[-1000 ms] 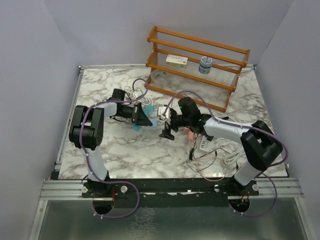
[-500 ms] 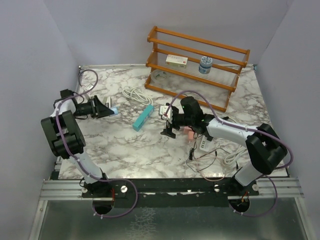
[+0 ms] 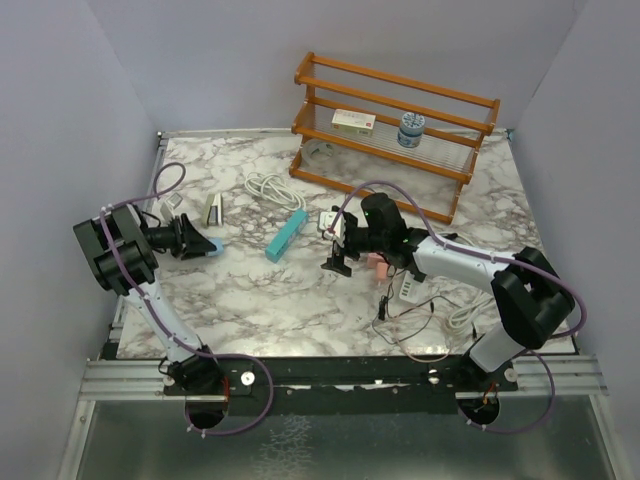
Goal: Pull the plug off the socket
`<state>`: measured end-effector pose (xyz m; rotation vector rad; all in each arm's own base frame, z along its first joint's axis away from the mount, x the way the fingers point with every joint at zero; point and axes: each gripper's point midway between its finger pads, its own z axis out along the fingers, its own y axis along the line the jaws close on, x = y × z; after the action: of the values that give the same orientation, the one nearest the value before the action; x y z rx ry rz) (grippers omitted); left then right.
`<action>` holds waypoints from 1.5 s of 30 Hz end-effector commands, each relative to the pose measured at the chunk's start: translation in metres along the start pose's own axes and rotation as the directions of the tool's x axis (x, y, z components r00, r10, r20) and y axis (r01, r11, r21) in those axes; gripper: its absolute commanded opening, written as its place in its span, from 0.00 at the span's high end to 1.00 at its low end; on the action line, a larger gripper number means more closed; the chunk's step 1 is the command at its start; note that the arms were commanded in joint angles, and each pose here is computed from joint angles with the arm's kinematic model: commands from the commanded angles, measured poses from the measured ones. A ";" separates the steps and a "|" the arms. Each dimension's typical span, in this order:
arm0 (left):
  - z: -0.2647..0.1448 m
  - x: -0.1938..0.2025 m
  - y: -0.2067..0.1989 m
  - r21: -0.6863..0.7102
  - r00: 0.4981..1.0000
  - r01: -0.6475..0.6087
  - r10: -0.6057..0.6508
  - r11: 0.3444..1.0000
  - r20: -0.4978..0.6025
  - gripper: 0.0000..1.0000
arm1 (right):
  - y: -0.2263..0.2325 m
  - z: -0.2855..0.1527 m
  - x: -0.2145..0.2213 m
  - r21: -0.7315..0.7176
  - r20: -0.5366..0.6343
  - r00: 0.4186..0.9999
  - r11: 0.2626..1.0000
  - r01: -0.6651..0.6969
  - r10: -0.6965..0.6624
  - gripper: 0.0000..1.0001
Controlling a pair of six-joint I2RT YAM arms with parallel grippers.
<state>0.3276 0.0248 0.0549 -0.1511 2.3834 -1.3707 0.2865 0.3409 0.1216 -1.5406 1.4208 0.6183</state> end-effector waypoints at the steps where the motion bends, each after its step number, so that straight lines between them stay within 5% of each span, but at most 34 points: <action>1: 0.001 -0.007 0.017 -0.040 1.000 -0.018 0.018 0.999 -0.007 0.96 | 0.003 0.000 0.014 0.001 -0.041 0.999 1.000 -0.007 0.007 0.00; 5: 0.005 -0.005 0.027 -0.065 1.000 -0.003 0.001 0.998 -0.024 0.91 | 0.003 0.000 0.016 0.000 -0.047 0.999 1.000 -0.006 0.006 0.00; 18: -0.010 -0.013 0.044 -0.240 0.999 -0.020 0.007 0.971 -0.053 0.46 | -0.001 -0.002 0.016 0.024 -0.051 0.999 1.000 0.009 -0.008 0.00; 25: -0.022 -0.016 0.044 -0.321 0.998 -0.046 0.027 0.946 -0.062 0.06 | 0.000 -0.003 0.017 0.023 -0.053 0.999 1.000 0.008 -0.007 0.00; 37: -0.061 -0.047 0.019 -0.477 0.973 -0.217 0.230 0.852 -0.033 0.01 | -0.010 -0.010 0.004 0.072 -0.038 0.999 0.997 -0.004 0.007 0.00; 45: -0.064 -0.061 -0.035 -0.553 0.866 -0.422 0.500 0.718 -0.011 0.01 | -0.027 -0.021 -0.013 0.152 -0.023 0.999 0.988 -0.033 0.037 0.00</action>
<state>0.3477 0.0850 0.1029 0.0374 2.5027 -0.5855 0.2966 0.3321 0.1282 -1.4831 1.4663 0.5406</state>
